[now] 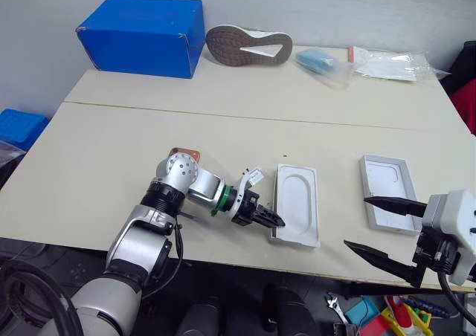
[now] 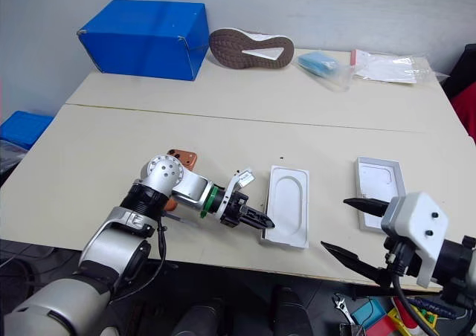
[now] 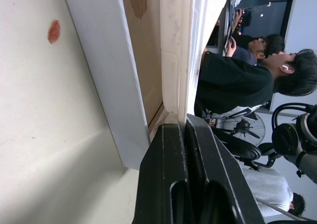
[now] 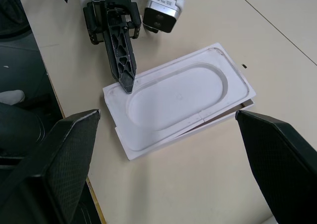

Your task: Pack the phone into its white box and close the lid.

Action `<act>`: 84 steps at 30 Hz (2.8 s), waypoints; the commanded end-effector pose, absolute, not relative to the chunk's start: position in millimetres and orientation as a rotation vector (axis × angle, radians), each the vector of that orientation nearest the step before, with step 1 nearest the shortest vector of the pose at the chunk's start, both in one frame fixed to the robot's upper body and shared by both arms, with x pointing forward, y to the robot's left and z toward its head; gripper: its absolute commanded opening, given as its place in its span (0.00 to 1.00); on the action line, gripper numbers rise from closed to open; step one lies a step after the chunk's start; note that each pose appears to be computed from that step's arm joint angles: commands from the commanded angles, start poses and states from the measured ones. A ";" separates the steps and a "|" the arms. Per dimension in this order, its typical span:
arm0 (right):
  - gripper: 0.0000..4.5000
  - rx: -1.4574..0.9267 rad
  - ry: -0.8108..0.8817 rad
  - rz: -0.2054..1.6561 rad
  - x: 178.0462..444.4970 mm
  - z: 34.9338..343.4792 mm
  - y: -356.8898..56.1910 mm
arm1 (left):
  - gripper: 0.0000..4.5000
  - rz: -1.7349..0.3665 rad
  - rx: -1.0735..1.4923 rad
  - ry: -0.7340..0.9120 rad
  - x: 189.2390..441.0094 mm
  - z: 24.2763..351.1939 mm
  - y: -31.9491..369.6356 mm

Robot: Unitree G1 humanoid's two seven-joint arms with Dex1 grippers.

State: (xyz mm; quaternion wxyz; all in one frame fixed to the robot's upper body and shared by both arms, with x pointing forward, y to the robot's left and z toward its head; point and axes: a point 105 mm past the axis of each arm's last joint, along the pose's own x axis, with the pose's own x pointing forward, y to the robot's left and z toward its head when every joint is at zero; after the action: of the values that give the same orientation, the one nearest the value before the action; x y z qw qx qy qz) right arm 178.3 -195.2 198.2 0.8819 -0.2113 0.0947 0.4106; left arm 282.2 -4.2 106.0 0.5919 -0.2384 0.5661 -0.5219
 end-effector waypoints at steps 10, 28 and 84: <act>1.00 -0.452 0.168 0.881 179.6 198.0 -189.5 | 0.50 -1.275 -0.554 1.255 280.3 119.4 -4.5; 1.00 -0.456 0.161 0.883 183.6 192.6 -190.5 | 1.00 -1.333 -0.544 1.193 284.1 143.9 3.5; 1.00 -0.443 0.153 0.881 180.5 180.0 -182.8 | 0.00 -1.689 0.580 0.371 311.6 118.8 -11.1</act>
State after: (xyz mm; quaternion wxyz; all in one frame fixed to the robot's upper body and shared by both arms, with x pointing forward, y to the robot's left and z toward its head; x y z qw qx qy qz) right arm 183.3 -186.8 174.0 0.8798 -0.2002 0.0903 0.4215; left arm 310.3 -9.0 116.7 0.6144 0.2357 0.1685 -0.7339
